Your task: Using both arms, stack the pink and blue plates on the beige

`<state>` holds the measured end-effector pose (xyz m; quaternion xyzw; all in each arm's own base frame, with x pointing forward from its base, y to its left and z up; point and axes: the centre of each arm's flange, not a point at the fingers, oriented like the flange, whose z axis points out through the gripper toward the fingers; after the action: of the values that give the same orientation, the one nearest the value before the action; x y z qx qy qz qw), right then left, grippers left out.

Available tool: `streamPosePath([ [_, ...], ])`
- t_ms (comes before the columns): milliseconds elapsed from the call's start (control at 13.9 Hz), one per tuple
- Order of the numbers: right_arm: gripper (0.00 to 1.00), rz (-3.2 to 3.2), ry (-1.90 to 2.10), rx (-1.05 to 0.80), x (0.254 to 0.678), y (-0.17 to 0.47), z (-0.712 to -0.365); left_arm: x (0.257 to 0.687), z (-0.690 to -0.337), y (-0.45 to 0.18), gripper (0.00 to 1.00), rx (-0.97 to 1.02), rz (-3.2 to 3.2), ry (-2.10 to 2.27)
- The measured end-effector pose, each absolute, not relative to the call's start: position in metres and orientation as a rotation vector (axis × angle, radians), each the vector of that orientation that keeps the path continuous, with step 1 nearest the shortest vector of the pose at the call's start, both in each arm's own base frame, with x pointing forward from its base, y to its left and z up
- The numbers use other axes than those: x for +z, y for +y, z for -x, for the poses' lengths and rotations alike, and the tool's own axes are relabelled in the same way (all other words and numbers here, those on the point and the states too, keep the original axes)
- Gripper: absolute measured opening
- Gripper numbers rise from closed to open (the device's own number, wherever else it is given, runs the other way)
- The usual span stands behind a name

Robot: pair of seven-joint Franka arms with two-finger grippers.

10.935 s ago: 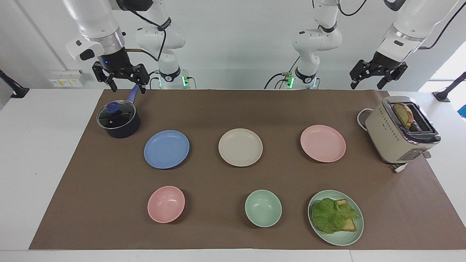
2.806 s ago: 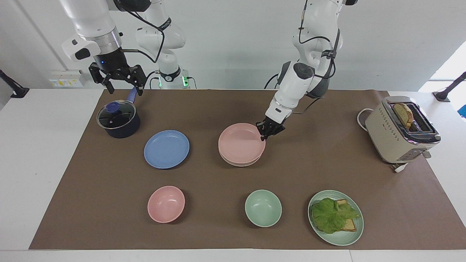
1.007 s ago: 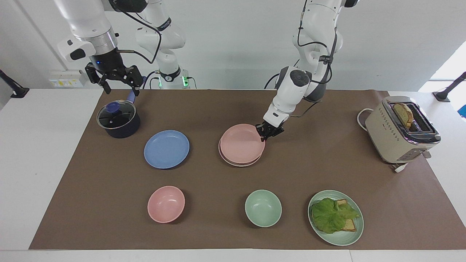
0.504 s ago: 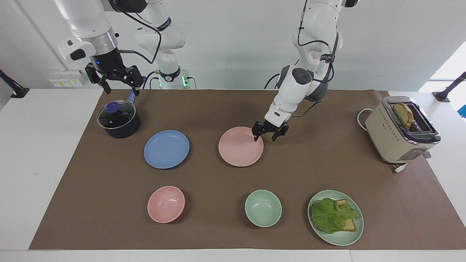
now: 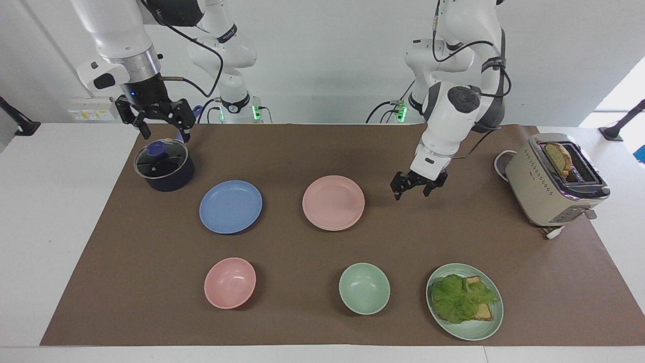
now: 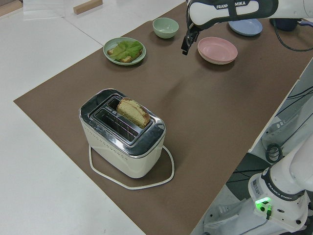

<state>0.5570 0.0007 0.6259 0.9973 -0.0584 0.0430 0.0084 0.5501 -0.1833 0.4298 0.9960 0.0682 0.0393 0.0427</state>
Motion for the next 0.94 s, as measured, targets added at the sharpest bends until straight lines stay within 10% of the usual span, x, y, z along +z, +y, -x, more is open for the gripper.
streamPosePath([
  [935,0.90,-3.131,-0.047,0.027,0.426,-0.004,-0.591,0.578,-0.550,-0.051,1.00,-0.101,-3.113,-0.094],
])
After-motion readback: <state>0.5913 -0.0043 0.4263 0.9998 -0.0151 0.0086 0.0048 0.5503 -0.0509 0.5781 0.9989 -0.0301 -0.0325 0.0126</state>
